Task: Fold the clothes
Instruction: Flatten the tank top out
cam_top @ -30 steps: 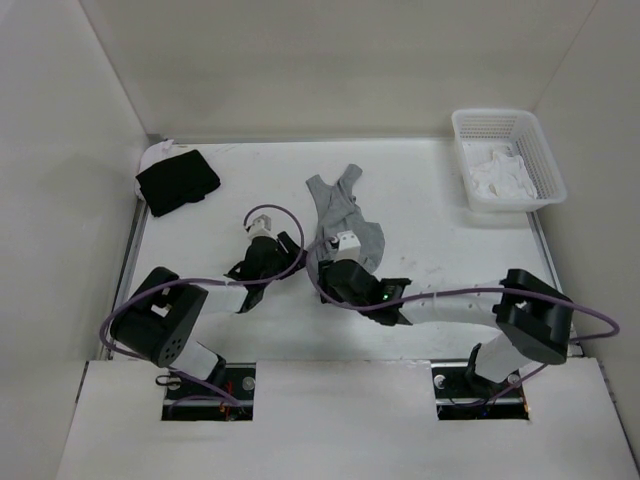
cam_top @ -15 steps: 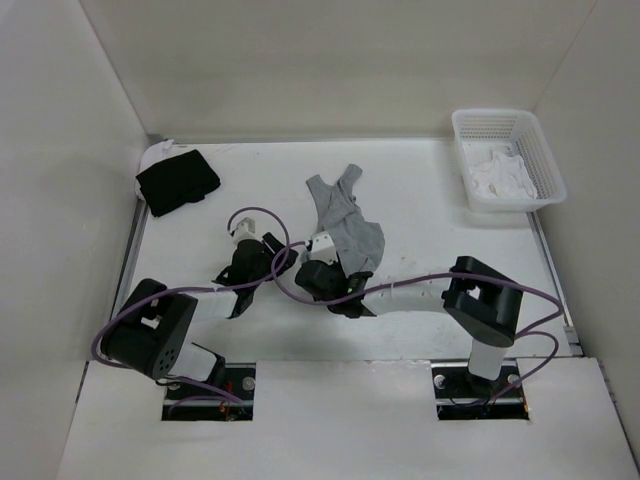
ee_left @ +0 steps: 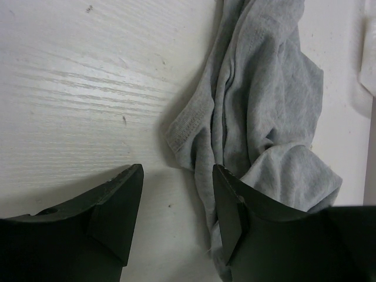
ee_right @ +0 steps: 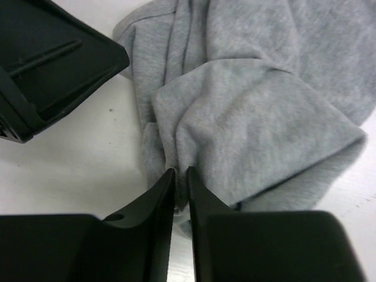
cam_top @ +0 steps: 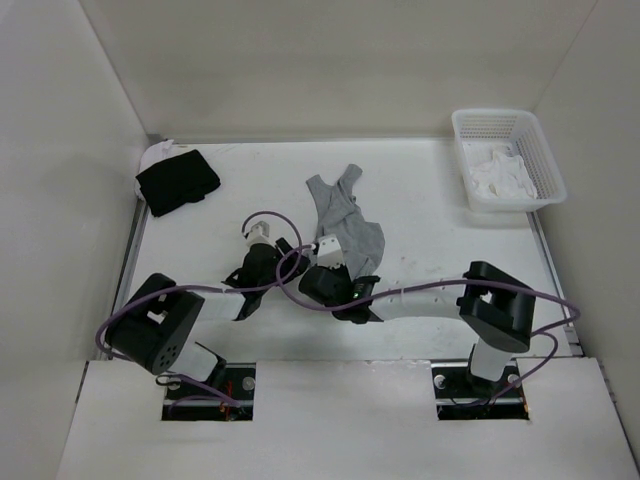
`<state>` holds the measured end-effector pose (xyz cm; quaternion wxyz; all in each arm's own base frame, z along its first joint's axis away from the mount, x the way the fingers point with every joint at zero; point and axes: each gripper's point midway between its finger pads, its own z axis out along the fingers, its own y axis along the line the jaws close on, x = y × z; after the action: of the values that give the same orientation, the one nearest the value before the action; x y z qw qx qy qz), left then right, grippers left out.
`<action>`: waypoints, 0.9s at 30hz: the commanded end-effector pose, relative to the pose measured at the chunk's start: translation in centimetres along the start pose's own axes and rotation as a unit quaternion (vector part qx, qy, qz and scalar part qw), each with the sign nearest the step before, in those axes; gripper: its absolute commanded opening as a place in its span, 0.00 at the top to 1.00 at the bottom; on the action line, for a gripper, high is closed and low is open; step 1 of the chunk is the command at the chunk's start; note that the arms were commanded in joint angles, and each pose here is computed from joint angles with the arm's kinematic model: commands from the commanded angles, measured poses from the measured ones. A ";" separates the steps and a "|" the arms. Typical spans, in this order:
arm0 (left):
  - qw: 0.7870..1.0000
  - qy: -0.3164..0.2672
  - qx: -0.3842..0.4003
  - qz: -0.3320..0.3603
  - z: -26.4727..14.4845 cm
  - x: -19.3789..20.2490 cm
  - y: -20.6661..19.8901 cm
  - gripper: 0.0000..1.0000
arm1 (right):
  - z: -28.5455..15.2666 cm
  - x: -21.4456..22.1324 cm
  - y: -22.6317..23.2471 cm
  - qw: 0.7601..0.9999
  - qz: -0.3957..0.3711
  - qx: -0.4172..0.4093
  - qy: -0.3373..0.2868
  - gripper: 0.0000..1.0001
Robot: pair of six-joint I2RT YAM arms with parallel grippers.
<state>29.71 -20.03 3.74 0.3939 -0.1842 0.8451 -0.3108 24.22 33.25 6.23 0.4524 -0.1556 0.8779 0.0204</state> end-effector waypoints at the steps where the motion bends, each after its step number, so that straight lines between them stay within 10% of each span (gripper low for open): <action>1: 0.999 -0.011 0.030 0.004 0.5 -0.4 -2.5 0.51 | -1.7 -2.1 -0.7 0.998 0.047 -0.006 -0.035 0.87; 10: 0.999 0.003 0.030 0.014 2.2 0.8 -3.7 0.56 | -5.7 -4.2 -5.9 0.972 0.208 -0.044 -0.102 0.95; 17: 0.999 -0.009 0.045 -0.005 2.8 -0.1 -5.2 0.89 | -9.7 -5.8 -12.3 0.899 0.386 -0.092 -0.183 0.95; 27: 0.979 -0.171 0.109 -0.012 -1.3 -12.8 -13.1 0.94 | -11.3 -19.2 -16.1 0.841 0.430 -0.146 -0.295 0.95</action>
<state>33.54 -22.73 11.65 0.4608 -0.1903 0.7928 -0.3506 26.17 18.24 21.11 0.5717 0.2062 0.7346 0.3017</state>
